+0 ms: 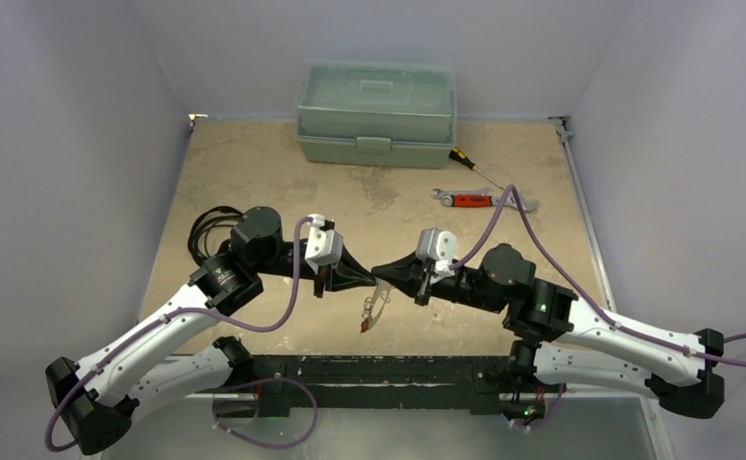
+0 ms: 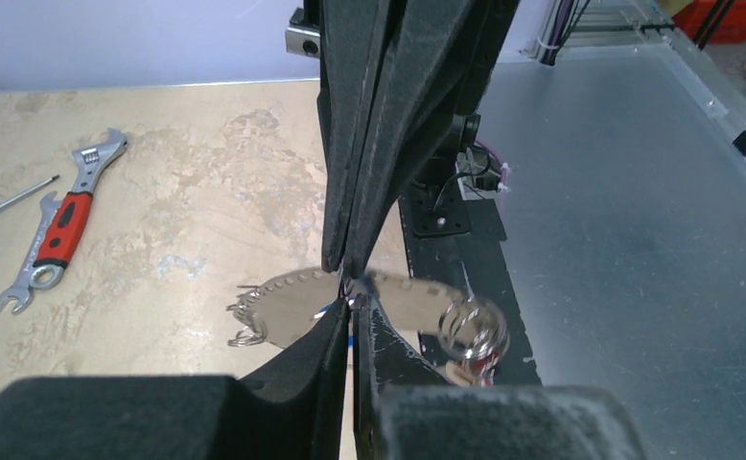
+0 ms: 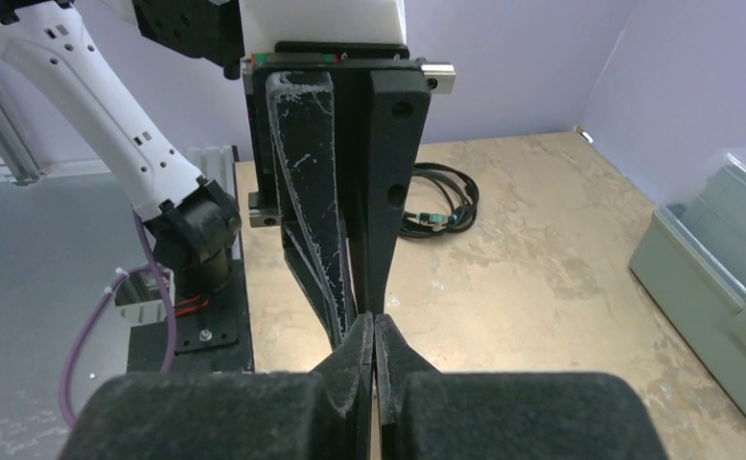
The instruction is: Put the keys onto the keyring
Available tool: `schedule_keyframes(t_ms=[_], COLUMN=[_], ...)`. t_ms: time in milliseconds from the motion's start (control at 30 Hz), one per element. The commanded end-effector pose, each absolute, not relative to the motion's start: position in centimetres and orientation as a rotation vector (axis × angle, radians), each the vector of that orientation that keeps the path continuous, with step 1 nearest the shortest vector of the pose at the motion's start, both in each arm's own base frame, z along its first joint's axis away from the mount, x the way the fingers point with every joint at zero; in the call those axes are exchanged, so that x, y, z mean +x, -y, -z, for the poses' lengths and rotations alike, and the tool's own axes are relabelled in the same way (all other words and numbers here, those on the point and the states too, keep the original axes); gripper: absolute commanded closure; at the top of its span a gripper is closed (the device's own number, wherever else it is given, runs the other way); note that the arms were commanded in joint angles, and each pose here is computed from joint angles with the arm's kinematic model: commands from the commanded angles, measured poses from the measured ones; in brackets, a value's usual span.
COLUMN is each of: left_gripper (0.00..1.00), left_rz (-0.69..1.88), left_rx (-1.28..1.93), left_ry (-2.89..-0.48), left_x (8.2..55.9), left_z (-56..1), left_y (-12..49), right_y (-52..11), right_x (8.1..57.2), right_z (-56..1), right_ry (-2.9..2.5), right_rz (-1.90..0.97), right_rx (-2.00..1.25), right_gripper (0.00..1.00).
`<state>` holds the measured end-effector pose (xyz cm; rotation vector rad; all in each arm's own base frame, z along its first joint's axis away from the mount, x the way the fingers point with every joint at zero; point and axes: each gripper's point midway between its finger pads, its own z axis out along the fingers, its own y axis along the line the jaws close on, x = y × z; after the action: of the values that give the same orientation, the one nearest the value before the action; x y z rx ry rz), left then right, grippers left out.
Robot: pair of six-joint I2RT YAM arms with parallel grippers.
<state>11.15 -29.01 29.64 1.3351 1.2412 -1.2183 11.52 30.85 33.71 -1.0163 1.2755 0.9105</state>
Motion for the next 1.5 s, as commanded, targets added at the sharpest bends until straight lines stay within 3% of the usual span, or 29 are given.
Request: schedule_keyframes(t_ms=[0,33,100,300,433,667,733,833,933,1100,1267,1467], left_gripper=[0.82,0.71,0.65,0.63,0.81,0.64,0.61,0.58,0.53,0.52,0.48,0.48], left_rz=[1.203,1.197,1.190,1.200,1.149,0.768,0.624,0.406,0.240,0.081,0.026,0.009], left_rx=[1.310,1.306,1.300,1.289,1.265,0.947,0.810,0.592,0.411,0.241,0.164,0.168], left_ry=[-1.227,-1.229,-1.230,-1.214,-1.270,-1.403,-1.445,-1.504,-1.538,-1.555,-1.541,-1.548], left_x=[11.5,11.6,11.7,11.7,12.8,19.5,21.9,25.0,26.7,27.5,27.4,27.4], left_z=[-30.4,-30.5,-30.6,-30.9,-30.3,-31.2,-31.5,-31.9,-32.2,-32.5,-33.0,-32.8], left_y=[29.0,29.0,28.9,29.0,29.0,25.9,23.8,19.8,16.0,12.0,10.1,9.8], right_y=[-31.0,-31.0,-30.9,-31.2,-31.4,-30.8,-31.7,-32.9,-34.3,-38.5,-41.5,-43.9], right_x=[11.5,11.5,11.3,11.1,11.5,15.0,15.2,15.1,14.8,12.4,10.4,10.8], right_z=[-35.7,-35.7,-35.8,-35.9,-35.6,-29.7,-26.3,-21.1,-18.1,-16.0,-14.7,-11.8], right_ry=[-1.212,-1.208,-1.204,-1.187,-1.206,-1.506,-1.640,-1.838,-1.979,-2.012,-1.881,-1.844], right_rz=[-0.946,-0.949,-0.954,-0.974,-0.964,-0.892,-0.875,-0.847,-0.891,-1.032,-1.053,-0.971], right_rx=[-0.953,-0.951,-0.955,-0.962,-0.942,-0.700,-0.704,-0.720,-0.642,-0.787,-1.187,-1.411], right_gripper=[1.00,1.00,1.00,1.00,1.00,0.99,0.86,0.55,0.41,0.34,0.36,0.39])
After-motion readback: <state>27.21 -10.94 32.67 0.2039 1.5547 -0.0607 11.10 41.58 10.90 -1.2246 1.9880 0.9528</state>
